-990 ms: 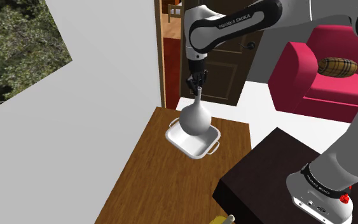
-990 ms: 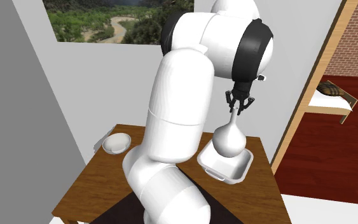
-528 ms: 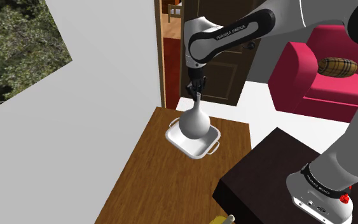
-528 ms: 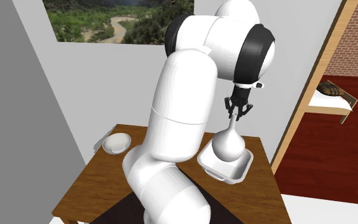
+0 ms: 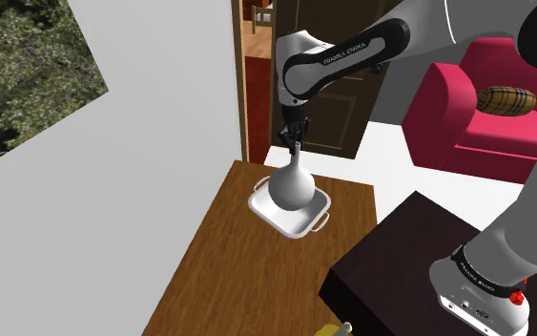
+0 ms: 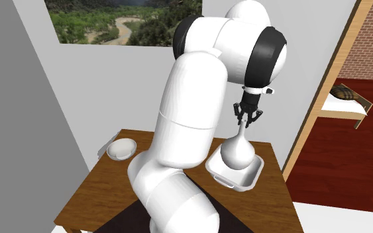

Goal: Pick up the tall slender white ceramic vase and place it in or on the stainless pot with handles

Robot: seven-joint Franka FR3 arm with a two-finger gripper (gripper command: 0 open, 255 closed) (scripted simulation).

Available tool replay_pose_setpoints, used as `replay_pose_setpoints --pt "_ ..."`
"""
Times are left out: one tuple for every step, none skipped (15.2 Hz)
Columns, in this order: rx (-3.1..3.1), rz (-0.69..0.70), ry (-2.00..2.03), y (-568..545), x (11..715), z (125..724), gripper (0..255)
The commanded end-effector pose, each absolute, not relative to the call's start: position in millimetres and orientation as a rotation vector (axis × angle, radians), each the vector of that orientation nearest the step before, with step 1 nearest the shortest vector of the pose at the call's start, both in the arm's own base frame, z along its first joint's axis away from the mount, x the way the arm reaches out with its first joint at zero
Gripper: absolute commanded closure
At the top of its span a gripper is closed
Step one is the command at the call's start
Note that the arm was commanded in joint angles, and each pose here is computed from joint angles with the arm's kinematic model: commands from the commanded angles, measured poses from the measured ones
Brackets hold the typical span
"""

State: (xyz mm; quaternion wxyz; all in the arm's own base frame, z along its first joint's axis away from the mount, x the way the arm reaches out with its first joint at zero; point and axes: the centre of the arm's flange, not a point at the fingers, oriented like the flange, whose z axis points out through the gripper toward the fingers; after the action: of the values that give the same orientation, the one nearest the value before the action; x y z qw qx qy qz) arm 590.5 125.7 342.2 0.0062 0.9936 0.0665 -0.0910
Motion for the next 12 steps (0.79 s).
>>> replay_pose_setpoints --pt "3.11 -0.282 0.208 125.7 590.7 343.0 255" --pt "3.11 -0.282 0.208 125.6 590.8 343.0 0" --pt "3.11 -0.282 0.208 125.6 590.6 343.0 0" --pt "3.11 -0.282 0.208 125.5 590.7 343.0 0" --pt "3.11 -0.282 0.208 125.6 590.6 343.0 0" --pt "3.11 -0.282 0.208 125.6 590.6 342.9 0" --pt "3.11 -0.282 0.208 125.7 590.7 343.0 0" --pt "3.11 -0.282 0.208 126.0 593.1 356.0 0" --pt "3.11 -0.282 0.208 126.4 595.4 368.9 0" --pt "3.11 -0.282 0.208 126.7 597.8 381.9 0" --pt "3.11 -0.282 0.208 126.9 599.6 392.2 0" --pt "3.11 -0.282 0.208 126.9 599.6 392.2 0"
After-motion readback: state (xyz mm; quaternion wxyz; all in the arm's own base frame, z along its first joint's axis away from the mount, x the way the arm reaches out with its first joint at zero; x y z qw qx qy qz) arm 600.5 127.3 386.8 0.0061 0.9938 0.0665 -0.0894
